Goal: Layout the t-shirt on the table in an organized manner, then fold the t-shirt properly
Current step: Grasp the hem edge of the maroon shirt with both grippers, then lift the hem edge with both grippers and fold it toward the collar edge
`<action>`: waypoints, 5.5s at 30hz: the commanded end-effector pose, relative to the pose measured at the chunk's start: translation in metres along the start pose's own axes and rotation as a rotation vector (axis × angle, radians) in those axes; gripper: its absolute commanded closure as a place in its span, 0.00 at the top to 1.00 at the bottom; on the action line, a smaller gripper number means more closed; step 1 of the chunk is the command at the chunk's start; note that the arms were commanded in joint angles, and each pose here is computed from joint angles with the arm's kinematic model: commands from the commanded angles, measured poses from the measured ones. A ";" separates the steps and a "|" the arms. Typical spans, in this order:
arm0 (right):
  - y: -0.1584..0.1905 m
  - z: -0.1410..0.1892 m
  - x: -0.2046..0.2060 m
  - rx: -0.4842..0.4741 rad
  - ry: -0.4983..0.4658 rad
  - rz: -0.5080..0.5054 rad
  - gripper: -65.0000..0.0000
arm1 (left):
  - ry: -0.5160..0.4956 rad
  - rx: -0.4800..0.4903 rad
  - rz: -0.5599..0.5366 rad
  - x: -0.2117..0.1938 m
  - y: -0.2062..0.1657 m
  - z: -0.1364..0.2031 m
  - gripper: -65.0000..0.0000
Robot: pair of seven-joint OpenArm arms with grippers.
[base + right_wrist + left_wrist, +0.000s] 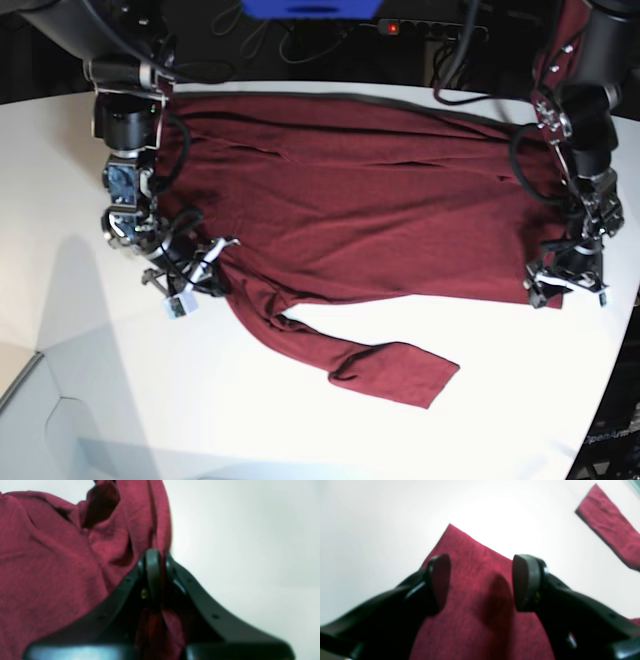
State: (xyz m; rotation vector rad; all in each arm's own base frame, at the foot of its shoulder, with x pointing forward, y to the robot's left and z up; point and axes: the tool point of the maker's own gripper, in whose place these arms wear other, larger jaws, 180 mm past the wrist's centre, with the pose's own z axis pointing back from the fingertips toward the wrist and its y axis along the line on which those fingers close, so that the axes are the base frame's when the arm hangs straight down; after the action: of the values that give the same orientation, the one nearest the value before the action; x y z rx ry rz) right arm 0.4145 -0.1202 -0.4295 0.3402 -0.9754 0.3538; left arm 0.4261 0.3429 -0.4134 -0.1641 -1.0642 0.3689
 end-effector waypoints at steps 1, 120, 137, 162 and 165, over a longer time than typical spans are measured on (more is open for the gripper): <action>-0.006 0.002 -0.007 -0.012 0.054 0.030 0.00 | -0.057 0.012 -0.008 0.027 0.008 0.001 0.58; 0.013 0.061 0.053 -0.095 -0.153 0.233 0.00 | -0.099 0.090 0.134 0.054 0.034 0.024 0.29; 0.014 0.061 0.051 -0.092 -0.151 0.232 0.00 | -0.038 0.119 0.065 0.022 0.024 0.005 0.29; 0.013 0.062 0.055 -0.096 -0.162 0.235 0.00 | -0.052 0.097 0.026 0.015 0.008 -0.004 0.00; 0.013 0.066 0.066 -0.106 -0.189 0.252 0.00 | -0.052 0.081 -0.020 0.025 -0.002 0.001 0.00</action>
State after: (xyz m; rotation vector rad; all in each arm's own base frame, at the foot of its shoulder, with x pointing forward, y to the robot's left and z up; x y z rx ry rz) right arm 0.3811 -0.1279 -0.3644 0.1549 -1.1295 0.5093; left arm 0.4229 0.3403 -0.4165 -0.0828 -1.0275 0.4076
